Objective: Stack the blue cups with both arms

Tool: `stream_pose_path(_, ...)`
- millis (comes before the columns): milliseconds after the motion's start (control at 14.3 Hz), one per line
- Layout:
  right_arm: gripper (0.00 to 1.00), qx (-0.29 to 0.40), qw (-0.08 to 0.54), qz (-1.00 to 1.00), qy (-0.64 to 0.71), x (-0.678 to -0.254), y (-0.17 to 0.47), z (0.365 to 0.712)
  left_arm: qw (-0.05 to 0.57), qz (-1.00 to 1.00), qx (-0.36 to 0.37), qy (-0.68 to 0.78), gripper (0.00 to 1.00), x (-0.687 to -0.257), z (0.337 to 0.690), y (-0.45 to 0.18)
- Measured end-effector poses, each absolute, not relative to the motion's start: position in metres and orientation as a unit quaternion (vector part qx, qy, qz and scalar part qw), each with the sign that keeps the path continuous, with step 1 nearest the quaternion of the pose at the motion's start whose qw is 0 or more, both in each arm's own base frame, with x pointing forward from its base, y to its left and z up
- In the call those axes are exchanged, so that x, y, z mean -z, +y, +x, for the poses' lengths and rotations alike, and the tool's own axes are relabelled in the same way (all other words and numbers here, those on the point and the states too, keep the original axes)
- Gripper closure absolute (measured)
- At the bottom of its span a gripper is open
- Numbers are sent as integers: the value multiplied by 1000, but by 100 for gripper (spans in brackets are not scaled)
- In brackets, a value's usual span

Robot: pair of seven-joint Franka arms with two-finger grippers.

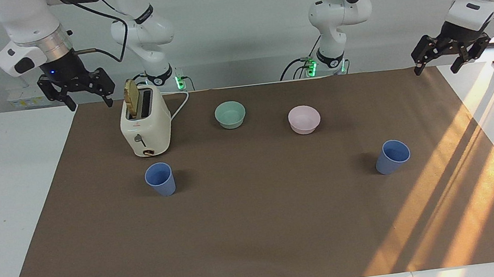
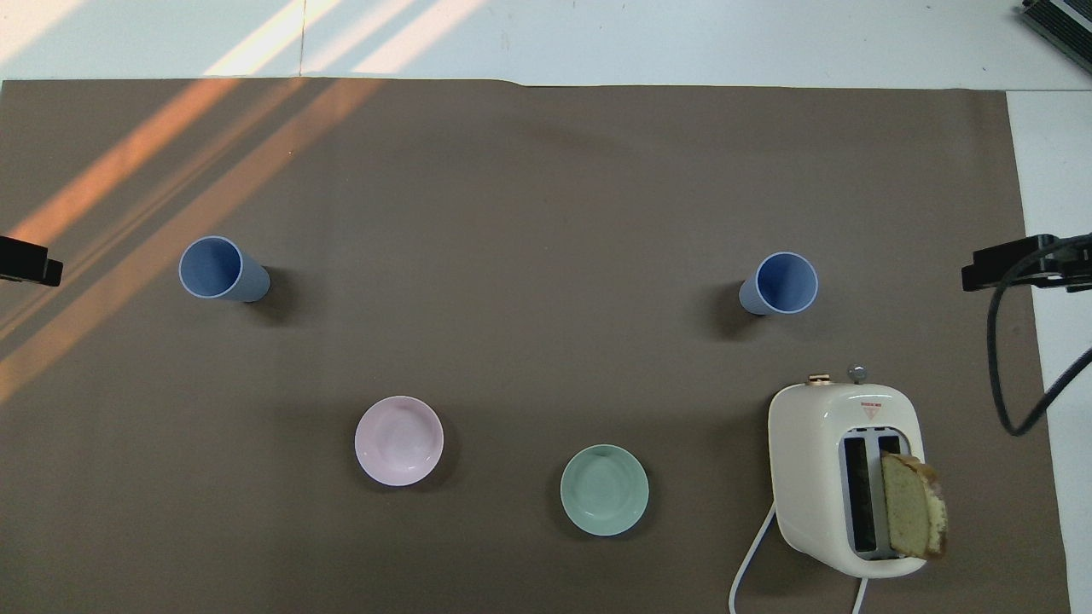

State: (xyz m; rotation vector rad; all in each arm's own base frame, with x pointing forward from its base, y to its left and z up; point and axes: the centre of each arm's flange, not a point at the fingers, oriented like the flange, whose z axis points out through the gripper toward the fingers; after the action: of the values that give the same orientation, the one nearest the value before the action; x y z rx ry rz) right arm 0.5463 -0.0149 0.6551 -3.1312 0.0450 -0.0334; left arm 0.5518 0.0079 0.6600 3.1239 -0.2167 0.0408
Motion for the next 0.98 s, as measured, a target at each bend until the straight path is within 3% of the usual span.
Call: stream_pose_path(978,0,11,5,-1000,14,-655,-15,546,5,997,-13,-70,0,-660,552,7)
